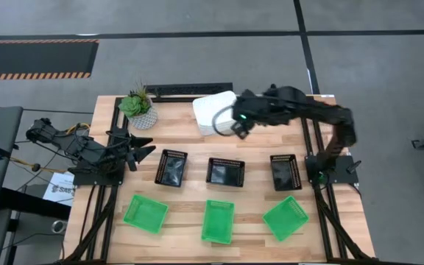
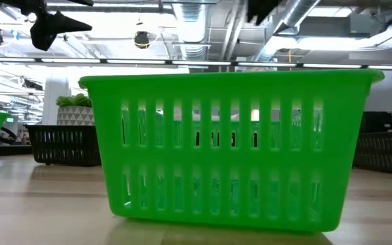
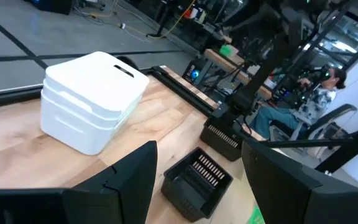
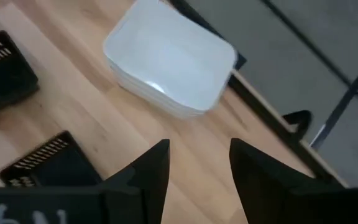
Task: Stack baskets by color
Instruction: Stack the right black bin on top of the center black bin
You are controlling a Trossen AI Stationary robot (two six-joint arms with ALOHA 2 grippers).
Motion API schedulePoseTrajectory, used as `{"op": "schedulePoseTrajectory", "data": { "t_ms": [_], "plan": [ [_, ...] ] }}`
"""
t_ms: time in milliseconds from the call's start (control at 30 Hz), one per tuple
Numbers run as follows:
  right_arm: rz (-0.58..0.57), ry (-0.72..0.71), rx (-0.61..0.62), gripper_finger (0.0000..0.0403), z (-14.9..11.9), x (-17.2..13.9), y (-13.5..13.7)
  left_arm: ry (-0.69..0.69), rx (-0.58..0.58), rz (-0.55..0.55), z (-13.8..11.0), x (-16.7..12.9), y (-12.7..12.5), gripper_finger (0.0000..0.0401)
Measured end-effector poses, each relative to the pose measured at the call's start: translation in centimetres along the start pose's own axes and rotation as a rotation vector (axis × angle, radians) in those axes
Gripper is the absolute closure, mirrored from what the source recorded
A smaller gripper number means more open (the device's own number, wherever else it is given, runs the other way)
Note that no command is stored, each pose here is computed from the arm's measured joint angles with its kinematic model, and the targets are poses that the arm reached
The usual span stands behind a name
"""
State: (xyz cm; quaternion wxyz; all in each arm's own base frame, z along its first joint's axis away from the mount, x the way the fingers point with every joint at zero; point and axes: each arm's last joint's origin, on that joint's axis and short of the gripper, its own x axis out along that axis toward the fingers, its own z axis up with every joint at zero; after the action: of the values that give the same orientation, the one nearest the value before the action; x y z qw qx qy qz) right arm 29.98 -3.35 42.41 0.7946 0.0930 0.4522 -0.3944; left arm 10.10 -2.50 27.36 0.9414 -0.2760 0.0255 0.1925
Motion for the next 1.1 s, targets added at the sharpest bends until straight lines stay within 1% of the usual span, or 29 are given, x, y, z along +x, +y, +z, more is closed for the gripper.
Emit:
{"op": "schedulePoseTrajectory", "data": {
  "t_ms": [67,133,233,333,467,533,600,700,867,1000,1100],
  "plan": [
    [0.008,0.002,0.05,0.0217,-1.9,-1.0,-0.6,0.0,0.0,0.0,0.0,0.0,0.0,0.0177],
    [0.012,0.018,0.099,0.0218,-4.3,-1.6,-1.3,0.004,0.001,-0.003,0.0,0.0,0.0,0.0177],
    [0.001,0.065,0.18,0.0217,-8.3,-1.3,-1.6,0.018,0.002,-0.019,-0.1,0.0,0.0,0.0177],
    [-0.023,0.146,0.259,0.0214,-12.4,0.0,-1.7,0.029,0.003,-0.03,-0.1,0.0,-0.1,0.0177],
    [-0.09,0.267,0.351,0.0214,-17.6,2.4,-1.5,0.031,0.005,-0.03,-0.1,0.0,-0.1,0.0177],
    [-0.104,0.29,0.39,0.0214,-19.7,3.8,-1.0,0.026,0.008,-0.025,-0.1,0.0,-0.1,0.0177],
    [-0.094,0.3,0.41,0.0213,-21.4,5.0,-0.3,0.016,0.004,-0.013,-0.1,0.0,0.0,0.0177],
    [-0.029,0.288,0.448,0.0212,-23.0,6.8,1.1,0.014,-0.005,-0.011,-0.1,0.0,0.0,0.0177],
    [0.073,0.263,0.484,0.0212,-24.6,9.3,3.3,0.014,-0.015,-0.011,-0.1,0.0,0.0,0.0177],
    [0.072,0.264,0.485,0.0214,-25.4,11.0,4.2,0.013,-0.015,-0.01,-0.1,0.0,0.0,0.0177],
    [0.041,0.283,0.477,0.0218,-25.6,11.7,4.6,0.013,-0.014,-0.009,-0.1,0.0,0.0,0.0177]
  ]
}}
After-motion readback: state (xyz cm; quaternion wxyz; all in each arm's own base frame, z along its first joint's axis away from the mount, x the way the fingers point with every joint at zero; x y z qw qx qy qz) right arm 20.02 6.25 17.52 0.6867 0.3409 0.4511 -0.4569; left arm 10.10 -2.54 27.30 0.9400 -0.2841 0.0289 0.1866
